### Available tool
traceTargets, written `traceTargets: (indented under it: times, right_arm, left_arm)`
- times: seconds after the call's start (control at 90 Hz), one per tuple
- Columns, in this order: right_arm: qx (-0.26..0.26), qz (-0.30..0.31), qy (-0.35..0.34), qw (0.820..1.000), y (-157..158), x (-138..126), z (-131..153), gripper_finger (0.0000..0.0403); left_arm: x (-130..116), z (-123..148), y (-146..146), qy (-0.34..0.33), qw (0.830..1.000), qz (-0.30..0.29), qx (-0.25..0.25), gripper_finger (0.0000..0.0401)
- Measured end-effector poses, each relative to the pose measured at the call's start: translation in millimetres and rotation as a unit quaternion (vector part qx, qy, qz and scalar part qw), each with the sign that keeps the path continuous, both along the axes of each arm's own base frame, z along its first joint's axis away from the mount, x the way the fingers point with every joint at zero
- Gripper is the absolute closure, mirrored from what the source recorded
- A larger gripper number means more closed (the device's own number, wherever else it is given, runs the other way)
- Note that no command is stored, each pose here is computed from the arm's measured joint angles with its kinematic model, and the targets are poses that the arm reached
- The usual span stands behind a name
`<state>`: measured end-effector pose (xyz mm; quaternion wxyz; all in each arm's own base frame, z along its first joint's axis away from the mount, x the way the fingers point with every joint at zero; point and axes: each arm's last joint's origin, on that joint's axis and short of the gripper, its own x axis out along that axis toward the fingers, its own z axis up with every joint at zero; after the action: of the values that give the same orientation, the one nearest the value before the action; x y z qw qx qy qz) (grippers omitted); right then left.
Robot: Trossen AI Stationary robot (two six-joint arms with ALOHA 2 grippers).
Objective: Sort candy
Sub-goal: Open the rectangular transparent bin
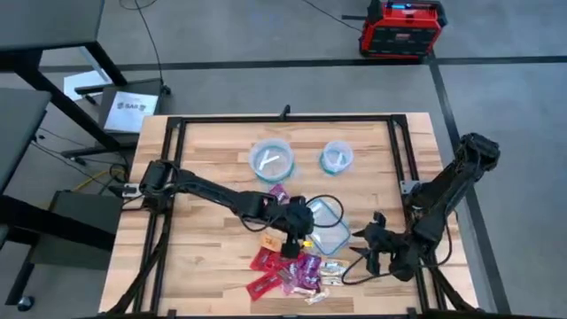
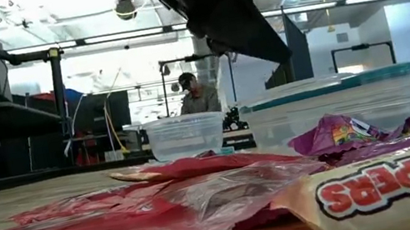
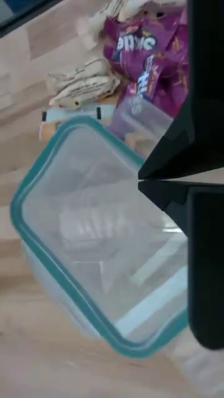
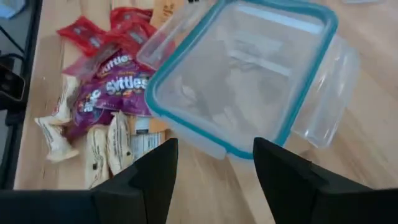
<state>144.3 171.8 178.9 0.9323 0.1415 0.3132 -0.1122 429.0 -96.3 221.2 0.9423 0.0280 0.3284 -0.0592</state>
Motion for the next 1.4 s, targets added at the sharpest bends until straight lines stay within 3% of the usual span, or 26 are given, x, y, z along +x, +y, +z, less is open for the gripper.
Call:
traceTargets:
  times: [0.233, 0.5, 0.678, 1.056, 1.244, 1.4]
  right_arm:
    - [-0.011, -0.016, -0.001, 1.000, -6.4, 7.1, 0.0, 0.0207]
    - [-0.073, -0.014, 0.017, 0.997, -17.3, 24.5, -6.3, 0.0207]
    - [-0.078, -0.014, 0.049, 0.996, -17.1, 30.4, -19.6, 0.0207]
    - [-0.042, -0.064, 0.070, 0.995, -23.1, 23.2, -19.8, 0.0207]
    - [-0.019, -0.061, 0.061, 0.996, -26.5, 17.7, -8.2, 0.0207]
    - [-0.018, -0.061, 0.060, 0.996, -27.5, 16.9, -6.6, 0.0207]
  left_arm:
    - [-10.2, -16.4, -5.3, 0.050, 0.999, -0.007, 0.010, 0.0401]
    - [-10.3, -20.4, -4.0, 0.039, 0.999, -0.012, 0.018, 0.0401]
    - [-3.3, -17.7, 18.1, 0.018, 0.998, 0.000, 0.053, 0.0401]
    - [4.6, -15.0, 68.2, 0.009, 0.997, 0.056, 0.054, 0.0401]
    - [10.1, 13.5, 56.8, -0.033, 0.997, 0.052, 0.040, 0.0401]
    - [7.0, 15.0, 30.7, -0.029, 0.999, 0.020, 0.040, 0.0401]
